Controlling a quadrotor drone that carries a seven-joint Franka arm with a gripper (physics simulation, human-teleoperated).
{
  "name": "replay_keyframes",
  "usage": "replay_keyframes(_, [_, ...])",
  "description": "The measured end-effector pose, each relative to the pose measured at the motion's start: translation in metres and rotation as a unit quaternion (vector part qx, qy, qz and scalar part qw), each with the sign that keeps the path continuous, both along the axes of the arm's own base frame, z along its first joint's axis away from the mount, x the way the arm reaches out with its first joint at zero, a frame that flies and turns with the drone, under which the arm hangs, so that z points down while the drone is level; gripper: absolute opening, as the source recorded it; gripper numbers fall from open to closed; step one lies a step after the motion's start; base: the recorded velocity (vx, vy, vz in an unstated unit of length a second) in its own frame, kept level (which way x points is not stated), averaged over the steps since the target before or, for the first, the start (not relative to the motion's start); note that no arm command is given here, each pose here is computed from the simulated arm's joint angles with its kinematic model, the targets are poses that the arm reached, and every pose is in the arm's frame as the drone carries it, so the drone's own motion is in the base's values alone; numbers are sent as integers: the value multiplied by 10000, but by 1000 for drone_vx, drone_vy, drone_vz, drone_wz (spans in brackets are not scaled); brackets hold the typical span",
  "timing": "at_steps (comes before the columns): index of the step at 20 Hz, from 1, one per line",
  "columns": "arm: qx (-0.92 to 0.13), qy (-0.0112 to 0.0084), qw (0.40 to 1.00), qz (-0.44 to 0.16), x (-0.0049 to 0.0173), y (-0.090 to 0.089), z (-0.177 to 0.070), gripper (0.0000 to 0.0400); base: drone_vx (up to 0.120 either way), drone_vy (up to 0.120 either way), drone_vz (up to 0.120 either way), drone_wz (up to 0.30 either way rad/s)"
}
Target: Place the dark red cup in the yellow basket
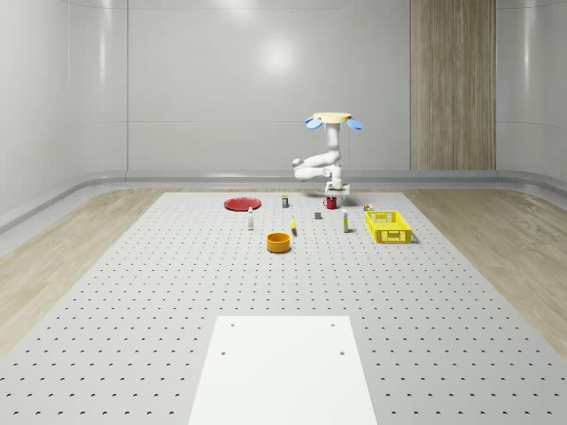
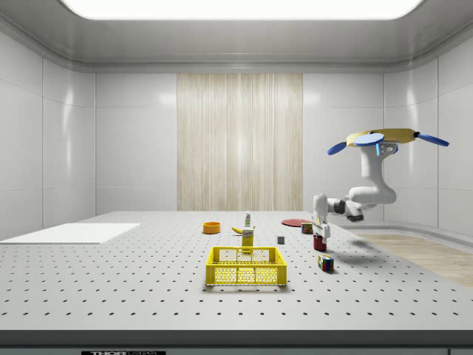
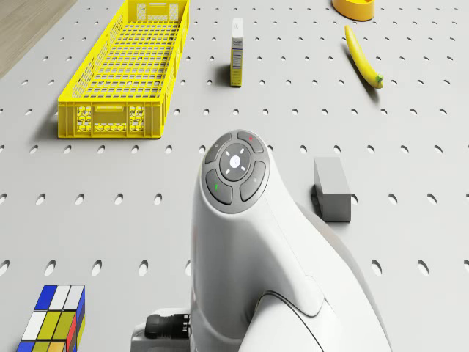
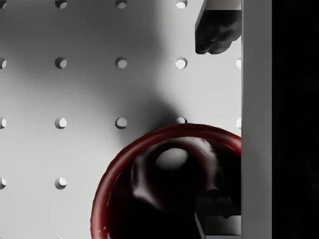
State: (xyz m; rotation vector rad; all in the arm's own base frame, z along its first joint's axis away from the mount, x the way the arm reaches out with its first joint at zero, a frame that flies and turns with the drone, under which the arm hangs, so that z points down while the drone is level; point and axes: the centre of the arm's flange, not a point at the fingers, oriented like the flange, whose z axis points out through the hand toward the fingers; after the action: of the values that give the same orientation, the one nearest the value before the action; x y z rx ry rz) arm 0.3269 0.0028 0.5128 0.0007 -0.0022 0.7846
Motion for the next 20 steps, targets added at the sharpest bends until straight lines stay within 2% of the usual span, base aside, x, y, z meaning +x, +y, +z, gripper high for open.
replay_keyframes(3, [0, 0, 10000, 0, 28, 15, 24, 400, 0, 0, 0, 0])
replay_keyframes(7, [0, 0, 10000, 0, 42, 24, 57, 400, 0, 0, 0, 0])
replay_keyframes(10, [0, 0, 10000, 1, 5, 27, 68, 400, 0, 0, 0, 0])
replay_keyframes(12, [0, 0, 10000, 1, -12, 28, 72, 400, 0, 0, 0, 0])
replay_keyframes(15, [0, 0, 10000, 1, -26, 29, 114, 400, 0, 0, 0, 0])
replay_keyframes(20, [0, 0, 10000, 2, -37, 30, 158, 400, 0, 0, 0, 0])
